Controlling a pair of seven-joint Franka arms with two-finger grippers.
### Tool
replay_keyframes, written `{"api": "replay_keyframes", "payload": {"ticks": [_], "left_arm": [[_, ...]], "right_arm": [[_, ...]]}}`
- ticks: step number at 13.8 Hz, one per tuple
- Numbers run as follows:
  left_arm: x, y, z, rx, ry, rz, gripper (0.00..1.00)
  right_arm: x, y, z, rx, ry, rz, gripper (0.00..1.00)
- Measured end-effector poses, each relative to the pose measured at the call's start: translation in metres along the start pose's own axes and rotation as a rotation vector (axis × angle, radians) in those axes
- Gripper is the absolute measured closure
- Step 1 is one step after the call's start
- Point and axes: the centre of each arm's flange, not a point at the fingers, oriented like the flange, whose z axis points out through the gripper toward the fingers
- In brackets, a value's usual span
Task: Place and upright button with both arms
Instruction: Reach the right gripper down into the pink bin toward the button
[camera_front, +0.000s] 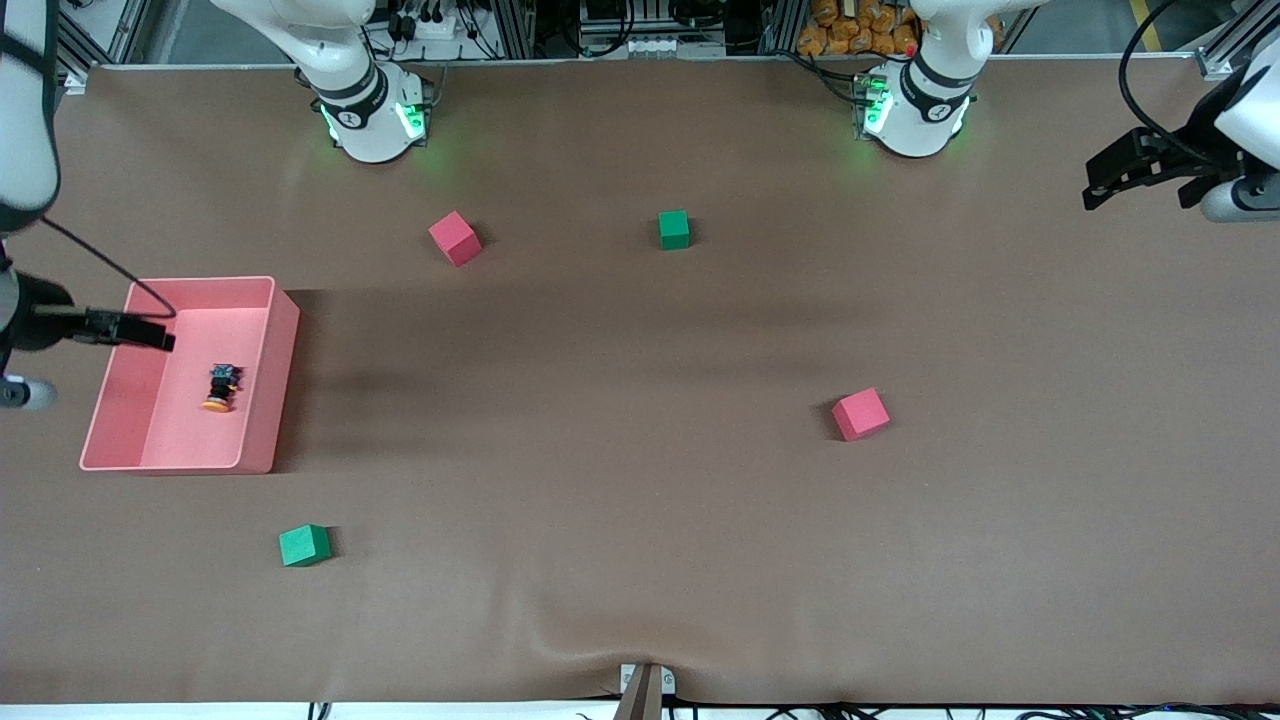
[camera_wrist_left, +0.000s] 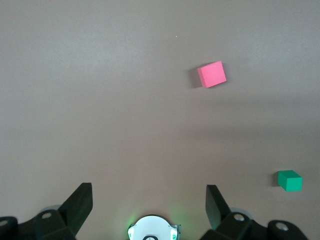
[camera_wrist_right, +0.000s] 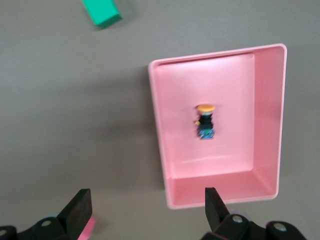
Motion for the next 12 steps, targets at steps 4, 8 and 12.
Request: {"api": "replay_keyframes", "payload": {"ticks": [4, 8, 12], "left_arm": [[0.0, -0.001, -0.001, 0.0, 0.002, 0.0, 0.0], [0.001, 0.0, -0.004, 0.001, 0.018, 0.001, 0.0], [0.001, 0.003, -0.004, 0.007, 0.02, 0.009, 0.0]], "right_arm": [[0.016, 0.071, 0.083, 0.015, 0.028, -0.049, 0.0], [0.018, 0.092, 0.146, 0.031, -0.003, -0.065, 0.0], [0.03, 0.105, 0.198, 0.043, -0.02, -0.139, 0.0]]}}
